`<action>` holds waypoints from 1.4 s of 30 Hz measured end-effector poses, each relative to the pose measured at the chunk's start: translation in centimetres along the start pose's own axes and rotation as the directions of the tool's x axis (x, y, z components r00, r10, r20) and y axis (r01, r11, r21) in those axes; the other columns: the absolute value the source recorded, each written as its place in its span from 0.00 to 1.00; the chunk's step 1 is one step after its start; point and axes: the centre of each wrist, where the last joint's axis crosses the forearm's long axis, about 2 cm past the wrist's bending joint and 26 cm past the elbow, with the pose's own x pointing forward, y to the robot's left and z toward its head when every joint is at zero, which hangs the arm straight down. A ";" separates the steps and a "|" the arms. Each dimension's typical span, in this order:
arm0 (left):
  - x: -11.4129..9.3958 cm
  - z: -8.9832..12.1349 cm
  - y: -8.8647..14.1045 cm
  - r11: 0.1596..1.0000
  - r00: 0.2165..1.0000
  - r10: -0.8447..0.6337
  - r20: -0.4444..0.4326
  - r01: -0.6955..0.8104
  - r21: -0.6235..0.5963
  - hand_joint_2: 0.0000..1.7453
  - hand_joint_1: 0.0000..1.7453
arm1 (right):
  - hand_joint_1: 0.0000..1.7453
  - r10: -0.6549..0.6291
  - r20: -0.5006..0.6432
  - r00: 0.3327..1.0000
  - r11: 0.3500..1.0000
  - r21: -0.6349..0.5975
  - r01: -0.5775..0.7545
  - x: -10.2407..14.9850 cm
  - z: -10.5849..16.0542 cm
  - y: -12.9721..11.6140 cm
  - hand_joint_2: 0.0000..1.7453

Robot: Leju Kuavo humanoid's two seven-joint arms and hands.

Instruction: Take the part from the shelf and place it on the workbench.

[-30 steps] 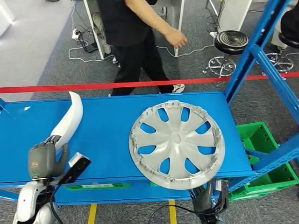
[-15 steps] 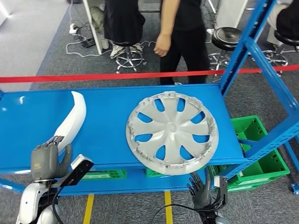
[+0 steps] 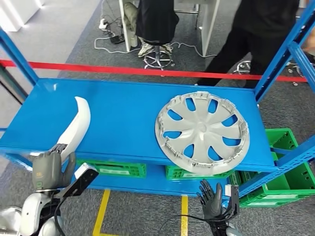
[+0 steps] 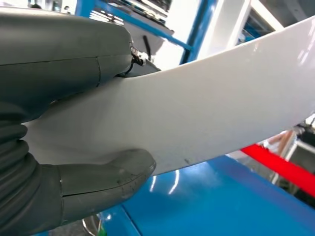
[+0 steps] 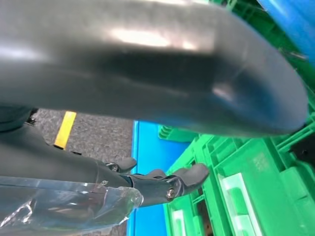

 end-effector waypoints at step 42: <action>-0.2 -0.1 0.1 1.000 1.000 -0.004 0.013 0.004 -0.004 1.00 1.00 | 0.00 -0.059 0.028 0.998 0.998 0.036 0.058 0.3 -0.7 0.6 0.00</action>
